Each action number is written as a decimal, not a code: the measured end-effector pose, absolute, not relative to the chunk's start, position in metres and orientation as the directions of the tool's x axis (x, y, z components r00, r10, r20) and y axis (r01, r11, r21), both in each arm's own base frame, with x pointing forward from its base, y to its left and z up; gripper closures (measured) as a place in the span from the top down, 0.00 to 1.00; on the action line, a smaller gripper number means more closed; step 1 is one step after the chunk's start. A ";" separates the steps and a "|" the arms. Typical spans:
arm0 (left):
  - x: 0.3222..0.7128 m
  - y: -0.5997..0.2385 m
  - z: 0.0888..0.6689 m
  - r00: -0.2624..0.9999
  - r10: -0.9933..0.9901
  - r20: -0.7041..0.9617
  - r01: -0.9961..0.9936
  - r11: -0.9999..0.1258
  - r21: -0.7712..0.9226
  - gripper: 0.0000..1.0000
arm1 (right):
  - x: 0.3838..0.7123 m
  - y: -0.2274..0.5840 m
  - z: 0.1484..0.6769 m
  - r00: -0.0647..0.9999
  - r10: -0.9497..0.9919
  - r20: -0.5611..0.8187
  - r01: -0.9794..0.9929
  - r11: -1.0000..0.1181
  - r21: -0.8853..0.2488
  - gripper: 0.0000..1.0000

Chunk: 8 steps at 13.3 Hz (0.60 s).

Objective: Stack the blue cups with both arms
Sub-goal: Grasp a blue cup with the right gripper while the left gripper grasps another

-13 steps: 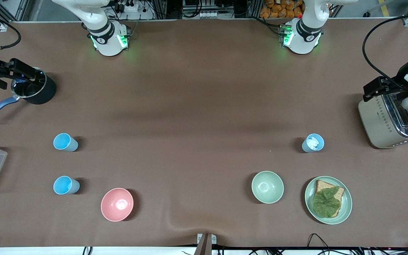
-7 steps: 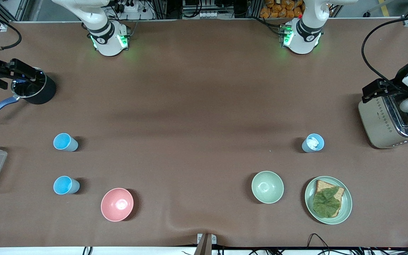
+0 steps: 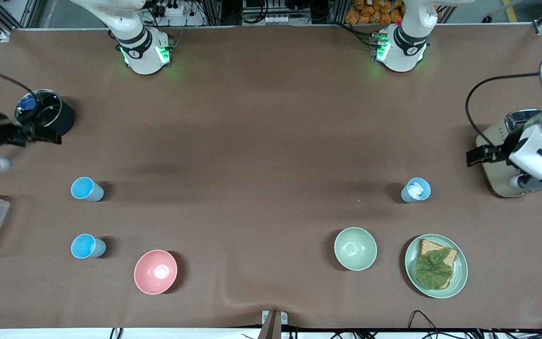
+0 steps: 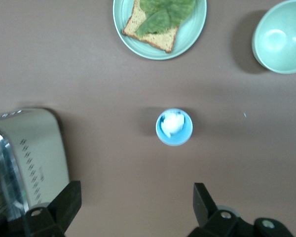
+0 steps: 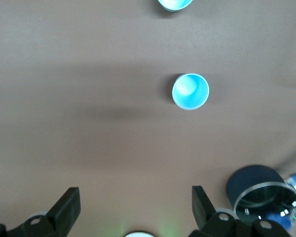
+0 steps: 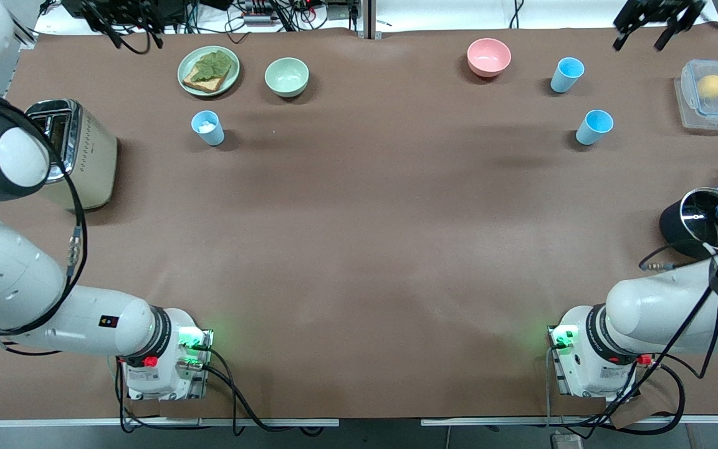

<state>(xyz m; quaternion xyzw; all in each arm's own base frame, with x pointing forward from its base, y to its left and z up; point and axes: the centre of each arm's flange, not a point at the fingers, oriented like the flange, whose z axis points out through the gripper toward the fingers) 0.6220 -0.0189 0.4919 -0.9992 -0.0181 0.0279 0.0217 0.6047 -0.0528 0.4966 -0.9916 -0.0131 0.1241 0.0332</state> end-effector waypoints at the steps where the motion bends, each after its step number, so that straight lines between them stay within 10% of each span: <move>1: 0.625 -0.020 0.469 0.998 0.040 -0.037 0.039 -0.998 -0.044 1.00 | 0.616 -0.056 0.465 0.966 0.034 -0.255 0.016 -0.997 -0.070 1.00; 8: 0.609 -0.018 0.320 0.999 0.033 0.005 0.034 -0.998 -0.046 1.00 | 0.630 -0.063 0.319 0.961 0.062 -0.268 0.066 -0.998 0.009 1.00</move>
